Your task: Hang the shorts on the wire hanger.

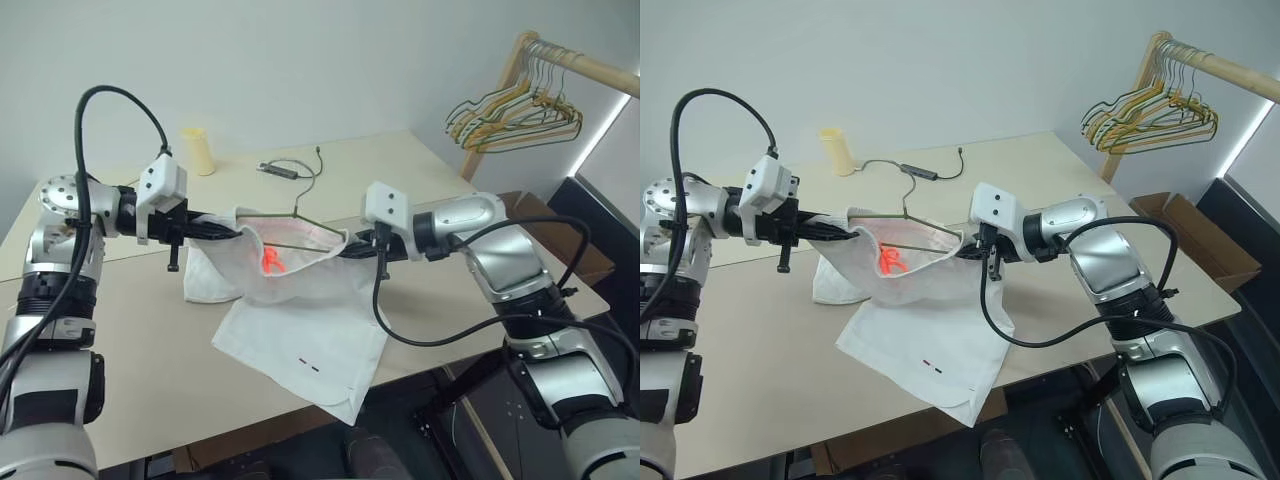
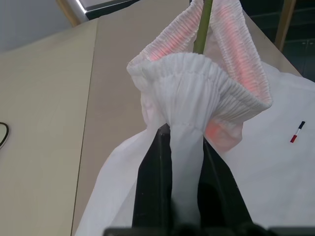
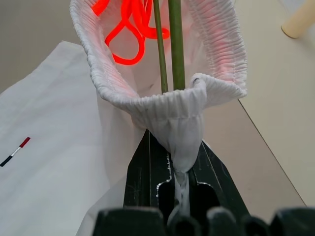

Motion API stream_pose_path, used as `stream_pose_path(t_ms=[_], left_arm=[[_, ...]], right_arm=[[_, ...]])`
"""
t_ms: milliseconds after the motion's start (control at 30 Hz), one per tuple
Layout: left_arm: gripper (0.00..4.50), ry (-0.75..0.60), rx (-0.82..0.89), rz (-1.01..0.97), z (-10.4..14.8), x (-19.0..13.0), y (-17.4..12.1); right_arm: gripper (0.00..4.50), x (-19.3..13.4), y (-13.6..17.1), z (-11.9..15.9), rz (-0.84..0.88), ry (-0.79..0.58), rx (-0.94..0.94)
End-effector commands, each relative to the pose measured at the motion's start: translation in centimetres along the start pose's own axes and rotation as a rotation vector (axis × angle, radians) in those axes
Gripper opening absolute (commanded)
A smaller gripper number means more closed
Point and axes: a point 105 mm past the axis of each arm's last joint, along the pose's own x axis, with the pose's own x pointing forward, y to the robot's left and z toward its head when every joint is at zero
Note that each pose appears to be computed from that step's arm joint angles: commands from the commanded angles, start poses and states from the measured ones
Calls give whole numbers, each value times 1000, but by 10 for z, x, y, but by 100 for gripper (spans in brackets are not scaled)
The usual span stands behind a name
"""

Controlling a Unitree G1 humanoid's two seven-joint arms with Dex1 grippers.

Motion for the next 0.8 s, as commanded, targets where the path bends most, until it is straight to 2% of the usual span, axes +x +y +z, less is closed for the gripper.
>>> stream_pose_path(t_ms=[33, 100, 267, 333, 433, 467, 600, 733, 800], left_arm=[[48, -18, 21, 92, 5, -6, 14], [95, -19, 25, 112, 3, -7, 17], [258, -15, 27, 254, 0, -22, 33], [323, -69, 22, 331, 6, -31, 41], [425, -223, -7, 417, 23, -36, 50], [447, -278, -23, 424, 28, -36, 50], [447, -391, -81, 436, 34, -27, 44], [447, -487, -135, 330, 43, -8, 18], [447, -540, -155, 295, 50, 0, 7]], right_arm=[[0, -11, -6, 13, -36, -33, -30], [0, -14, -7, 13, -50, -39, 0], [0, -30, -12, 1, -128, -35, 109], [0, -39, -13, -10, -174, -12, 152], [0, -49, -14, -23, -250, 11, 231], [0, -53, -16, -27, -290, 13, 276], [0, -69, -30, -50, -494, 93, 450], [0, -94, -40, -74, -718, 174, 643], [0, -104, -39, -91, -810, 273, 732]])
